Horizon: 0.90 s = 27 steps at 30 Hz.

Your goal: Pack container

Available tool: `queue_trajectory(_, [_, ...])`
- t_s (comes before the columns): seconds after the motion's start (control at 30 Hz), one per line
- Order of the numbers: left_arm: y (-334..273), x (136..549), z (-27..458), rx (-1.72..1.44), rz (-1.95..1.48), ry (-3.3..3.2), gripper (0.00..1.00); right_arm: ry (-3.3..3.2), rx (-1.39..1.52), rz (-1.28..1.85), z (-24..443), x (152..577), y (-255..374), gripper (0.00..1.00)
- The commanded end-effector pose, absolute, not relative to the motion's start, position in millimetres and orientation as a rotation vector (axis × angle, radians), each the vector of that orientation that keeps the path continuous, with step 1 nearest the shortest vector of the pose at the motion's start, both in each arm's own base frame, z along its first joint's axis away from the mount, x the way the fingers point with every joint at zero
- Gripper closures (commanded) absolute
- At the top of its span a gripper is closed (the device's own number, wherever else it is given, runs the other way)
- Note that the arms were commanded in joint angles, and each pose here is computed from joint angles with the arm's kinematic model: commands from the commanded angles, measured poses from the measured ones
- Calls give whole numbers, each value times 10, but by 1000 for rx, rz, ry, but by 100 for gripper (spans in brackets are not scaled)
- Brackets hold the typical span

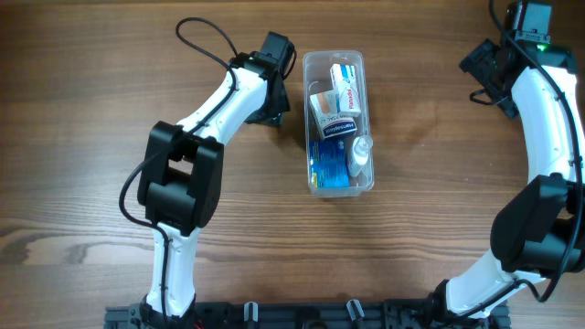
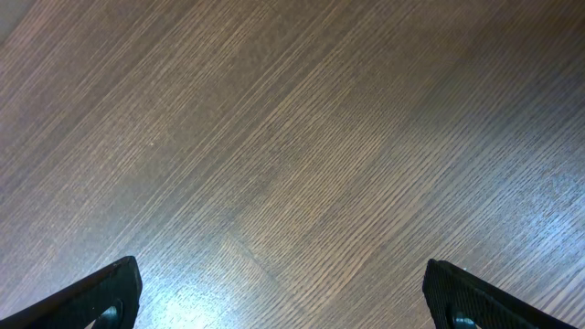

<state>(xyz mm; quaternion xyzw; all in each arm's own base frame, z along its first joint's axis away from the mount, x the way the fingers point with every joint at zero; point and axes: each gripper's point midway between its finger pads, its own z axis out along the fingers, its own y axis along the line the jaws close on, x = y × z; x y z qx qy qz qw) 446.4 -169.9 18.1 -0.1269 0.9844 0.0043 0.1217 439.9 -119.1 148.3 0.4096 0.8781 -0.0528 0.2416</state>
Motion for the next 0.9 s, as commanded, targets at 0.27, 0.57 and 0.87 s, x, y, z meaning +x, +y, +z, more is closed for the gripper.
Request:
queue_trajectory(0.27, [-1704, 4116, -16, -288, 1, 3046, 75, 2399, 1145, -167, 1420, 4399, -1222, 0])
queue_trajectory(0.57, [-2063, 4032, 861, -98, -185, 2920, 44, 2399, 1145, -167, 1420, 4399, -1222, 0])
queue_trajectory(0.87, [-2051, 3953, 1278, -88, -229, 2858, 26, 2399, 1145, -167, 1420, 4399, -1222, 0])
